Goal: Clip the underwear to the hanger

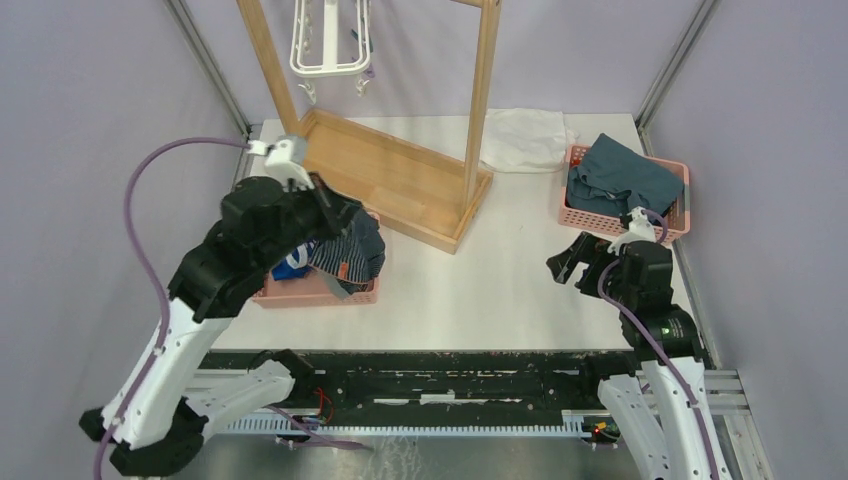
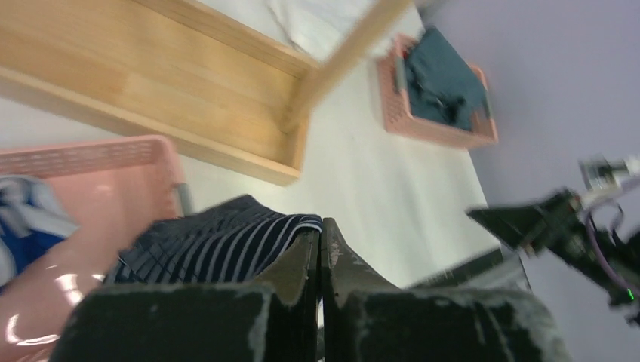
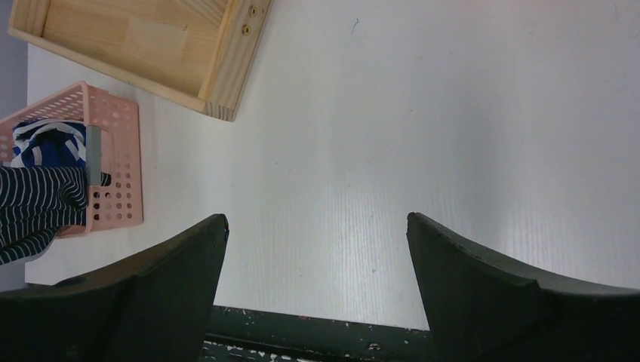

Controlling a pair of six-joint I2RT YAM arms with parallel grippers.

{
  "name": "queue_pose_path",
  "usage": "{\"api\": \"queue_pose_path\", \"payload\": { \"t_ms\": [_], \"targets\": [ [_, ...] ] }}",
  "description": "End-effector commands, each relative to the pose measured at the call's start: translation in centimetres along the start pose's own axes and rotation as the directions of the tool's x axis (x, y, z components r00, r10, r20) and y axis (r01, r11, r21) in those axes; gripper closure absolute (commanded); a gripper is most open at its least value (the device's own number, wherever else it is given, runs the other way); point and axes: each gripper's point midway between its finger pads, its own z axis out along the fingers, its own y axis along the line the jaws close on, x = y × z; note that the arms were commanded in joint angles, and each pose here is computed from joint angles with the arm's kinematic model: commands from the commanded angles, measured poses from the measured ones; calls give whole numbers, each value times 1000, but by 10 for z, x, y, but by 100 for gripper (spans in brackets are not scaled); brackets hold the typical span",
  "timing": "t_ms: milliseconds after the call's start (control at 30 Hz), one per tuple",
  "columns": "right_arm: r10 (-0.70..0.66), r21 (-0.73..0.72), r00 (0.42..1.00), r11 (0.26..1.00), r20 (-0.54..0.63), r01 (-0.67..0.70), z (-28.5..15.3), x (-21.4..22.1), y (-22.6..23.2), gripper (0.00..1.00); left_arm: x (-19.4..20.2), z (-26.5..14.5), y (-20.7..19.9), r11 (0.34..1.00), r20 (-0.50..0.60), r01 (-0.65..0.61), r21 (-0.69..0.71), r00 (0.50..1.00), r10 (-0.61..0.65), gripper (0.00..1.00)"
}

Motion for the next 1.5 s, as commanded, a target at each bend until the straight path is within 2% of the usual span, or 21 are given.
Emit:
{"api": "queue_pose_path", "payload": {
  "t_ms": [0, 100, 167, 267, 367, 467, 600, 667, 733, 800, 900, 1133, 1200, 1367, 1467],
  "targets": [
    [5, -19, 1000, 1000, 31, -4, 3, -8, 4, 3, 27, 17, -74, 991, -16, -44, 124, 999, 46, 97],
    [1, 0, 999, 1000, 34, -1, 1, -7, 1, 3, 69, 19, -130, 971, -17, -213, 107, 976, 216, 97],
    [-9, 16, 999, 1000, 47, 8, -3, -9, -3, 3, 87, 19, -159, 953, -21, -273, 129, 960, 278, 97],
    [-37, 65, 997, 997, 68, 33, -10, -12, -11, 3, 104, 21, -186, 938, -22, -291, 188, 954, 300, 97],
    [-60, 129, 994, 990, 93, 47, -19, -18, -21, 2, 111, 26, -185, 940, -13, -289, 183, 955, 296, 96],
    [-48, 137, 992, 990, 119, 31, -23, -21, -22, 2, 120, 36, -166, 947, -15, -296, 121, 954, 300, 93],
    [-18, 126, 992, 992, 127, 2, -21, -20, -20, 2, 137, 67, -127, 960, -89, -270, 81, 957, 276, 88],
    [-7, 114, 993, 994, 121, -7, -19, -18, -18, 2, 150, 86, -103, 963, -139, -258, 75, 954, 267, 74],
    [2, 103, 994, 995, 107, -13, -17, -16, -17, 2, 159, 104, -70, 964, -183, -264, 23, 947, 264, 53],
    [9, 91, 995, 996, 95, -18, -15, -14, -15, 2, 165, 117, -38, 960, -215, -277, -34, 940, 264, 38],
    [19, 81, 996, 996, 84, -26, -12, -11, -14, 2, 165, 128, -10, 957, -238, -283, -72, 936, 259, 28],
    [39, 66, 998, 997, 46, -42, -5, -1, -13, 2, 203, 152, -8, 960, -338, -280, 22, 902, 271, 25],
    [43, 65, 998, 997, 40, -46, -4, 0, -13, 2, 217, 159, 3, 958, -380, -287, -7, 887, 263, 25],
    [48, 70, 998, 996, 26, -50, -1, 2, -14, 2, 232, 162, 70, 927, -456, -290, -237, 876, 158, 25],
    [50, 78, 999, 996, 19, -51, 0, 2, -15, 2, 220, 143, 132, 825, -433, -310, -473, 897, 88, 21]
  ]
}}
